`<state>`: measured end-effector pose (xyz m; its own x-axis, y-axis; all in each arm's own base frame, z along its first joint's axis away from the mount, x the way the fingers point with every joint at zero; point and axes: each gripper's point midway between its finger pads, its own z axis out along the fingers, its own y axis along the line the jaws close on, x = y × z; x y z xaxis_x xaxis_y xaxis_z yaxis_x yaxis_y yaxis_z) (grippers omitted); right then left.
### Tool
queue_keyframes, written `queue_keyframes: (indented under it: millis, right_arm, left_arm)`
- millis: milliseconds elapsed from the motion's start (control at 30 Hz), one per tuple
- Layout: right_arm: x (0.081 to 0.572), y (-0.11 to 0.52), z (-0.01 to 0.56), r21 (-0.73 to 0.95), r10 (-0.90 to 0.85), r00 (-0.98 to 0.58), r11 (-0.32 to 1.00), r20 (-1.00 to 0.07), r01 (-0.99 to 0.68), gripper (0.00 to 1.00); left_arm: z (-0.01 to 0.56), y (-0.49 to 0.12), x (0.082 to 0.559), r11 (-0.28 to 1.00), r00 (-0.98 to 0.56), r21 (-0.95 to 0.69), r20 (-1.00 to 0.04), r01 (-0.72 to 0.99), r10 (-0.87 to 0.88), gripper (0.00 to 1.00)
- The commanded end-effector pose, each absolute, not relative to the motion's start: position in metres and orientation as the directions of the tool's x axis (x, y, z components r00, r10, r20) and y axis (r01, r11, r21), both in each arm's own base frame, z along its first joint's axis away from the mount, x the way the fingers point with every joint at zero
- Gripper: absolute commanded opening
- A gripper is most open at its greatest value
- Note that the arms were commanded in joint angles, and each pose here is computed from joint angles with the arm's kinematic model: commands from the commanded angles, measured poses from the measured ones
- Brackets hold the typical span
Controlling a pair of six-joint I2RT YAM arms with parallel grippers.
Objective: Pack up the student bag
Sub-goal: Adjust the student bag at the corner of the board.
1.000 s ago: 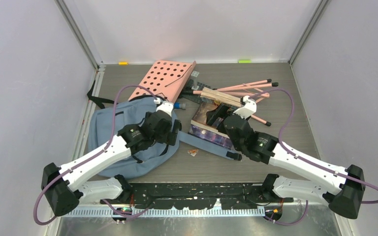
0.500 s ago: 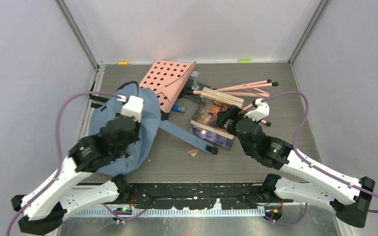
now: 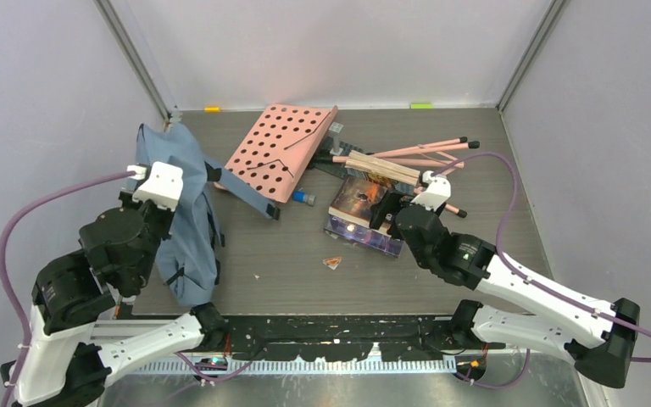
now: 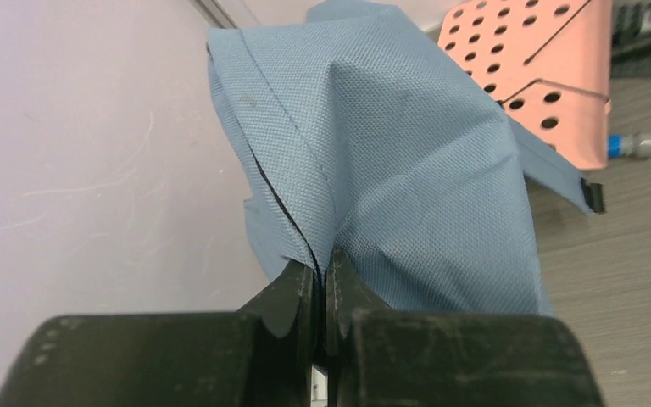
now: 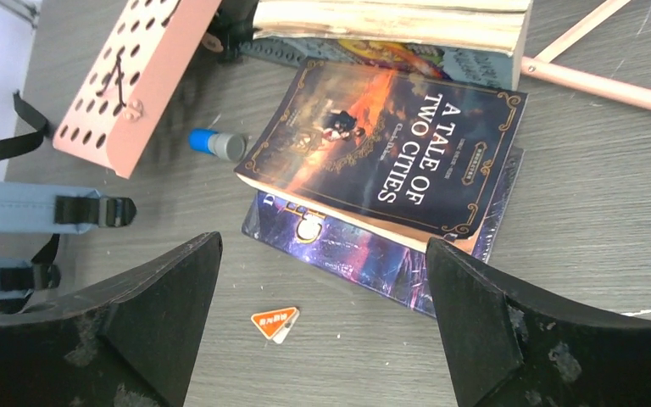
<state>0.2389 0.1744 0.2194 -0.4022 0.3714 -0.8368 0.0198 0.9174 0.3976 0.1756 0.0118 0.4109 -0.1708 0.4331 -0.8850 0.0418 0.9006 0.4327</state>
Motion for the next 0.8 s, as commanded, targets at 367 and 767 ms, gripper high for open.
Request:
queue_keyframes:
  millis: [367,767]
  right_arm:
    - [0.237,0.213,0.174,0.406,0.323,-0.519,0.912,-0.791,-0.051,0.93]
    - [0.235,0.202,0.161,0.387,0.319,-0.515,0.922,-0.796,-0.027,0.93]
  left_arm:
    - [0.25,-0.141,0.185,0.62,-0.291,0.349,-0.655,0.703,0.698,0.0]
    - [0.188,-0.192,0.129,0.511,-0.412,-0.014,-0.611,0.86,0.676,0.0]
